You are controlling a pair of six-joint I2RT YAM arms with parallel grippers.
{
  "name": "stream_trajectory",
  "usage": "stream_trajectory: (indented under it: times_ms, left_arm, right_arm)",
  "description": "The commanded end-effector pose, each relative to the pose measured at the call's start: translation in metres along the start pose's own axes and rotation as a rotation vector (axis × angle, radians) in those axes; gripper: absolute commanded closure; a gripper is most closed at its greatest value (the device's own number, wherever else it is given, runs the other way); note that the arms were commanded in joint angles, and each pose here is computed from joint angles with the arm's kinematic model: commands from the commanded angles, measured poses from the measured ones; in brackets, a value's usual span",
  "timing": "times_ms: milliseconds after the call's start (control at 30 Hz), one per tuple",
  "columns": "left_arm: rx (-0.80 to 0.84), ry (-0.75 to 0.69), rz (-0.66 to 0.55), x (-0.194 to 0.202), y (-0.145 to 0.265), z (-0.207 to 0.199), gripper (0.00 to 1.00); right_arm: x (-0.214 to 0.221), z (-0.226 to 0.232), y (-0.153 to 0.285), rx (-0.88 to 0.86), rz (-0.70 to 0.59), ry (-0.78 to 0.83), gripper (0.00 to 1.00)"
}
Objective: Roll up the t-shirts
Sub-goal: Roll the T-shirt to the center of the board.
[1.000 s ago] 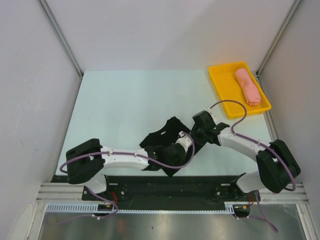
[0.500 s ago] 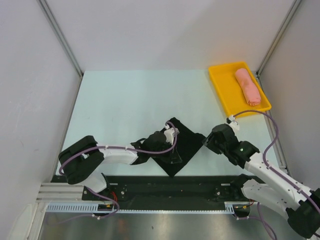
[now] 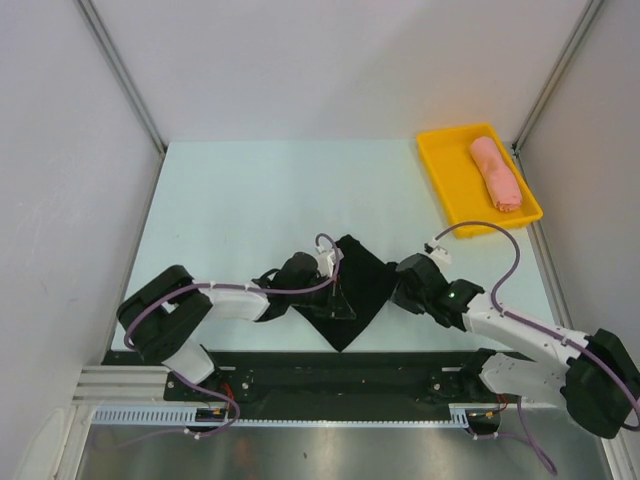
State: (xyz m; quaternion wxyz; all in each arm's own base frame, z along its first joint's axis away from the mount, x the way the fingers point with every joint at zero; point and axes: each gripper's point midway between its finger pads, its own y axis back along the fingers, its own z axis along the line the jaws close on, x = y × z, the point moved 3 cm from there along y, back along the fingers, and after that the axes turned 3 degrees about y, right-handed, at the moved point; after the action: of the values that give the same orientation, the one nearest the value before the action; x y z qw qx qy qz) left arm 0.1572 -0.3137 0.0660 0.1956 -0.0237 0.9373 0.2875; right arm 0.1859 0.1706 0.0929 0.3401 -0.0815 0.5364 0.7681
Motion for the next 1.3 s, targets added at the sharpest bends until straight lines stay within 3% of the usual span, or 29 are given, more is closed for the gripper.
stream_trajectory:
  times_ms: [0, 567, 833, 933, 1100, 1267]
  left_arm:
    - [-0.128, 0.026, 0.024, 0.0, 0.006, 0.034, 1.0]
    - [-0.225, -0.003, 0.013, -0.021, 0.014, 0.048, 1.0]
    - [-0.256, -0.044, -0.014, -0.04, 0.022, 0.044, 0.9]
    - [-0.279, -0.067, -0.029, -0.048, 0.028, 0.041, 0.82]
    - [-0.321, -0.125, -0.086, -0.062, 0.051, 0.027, 0.48]
    - [-0.377, -0.215, -0.135, -0.063, 0.069, 0.006, 0.37]
  right_arm:
    - [-0.015, 0.033, -0.009, -0.081, -0.046, -0.012, 0.65]
    - [-0.025, 0.066, -0.02, -0.097, -0.043, 0.014, 0.57]
    - [-0.027, 0.073, -0.043, -0.067, -0.005, 0.032, 0.54]
    - [-0.026, 0.073, -0.053, -0.053, 0.019, 0.036, 0.51]
    - [-0.023, 0.072, -0.063, -0.026, 0.065, 0.04, 0.48]
    - [-0.022, 0.071, -0.069, 0.006, 0.091, 0.035, 0.45]
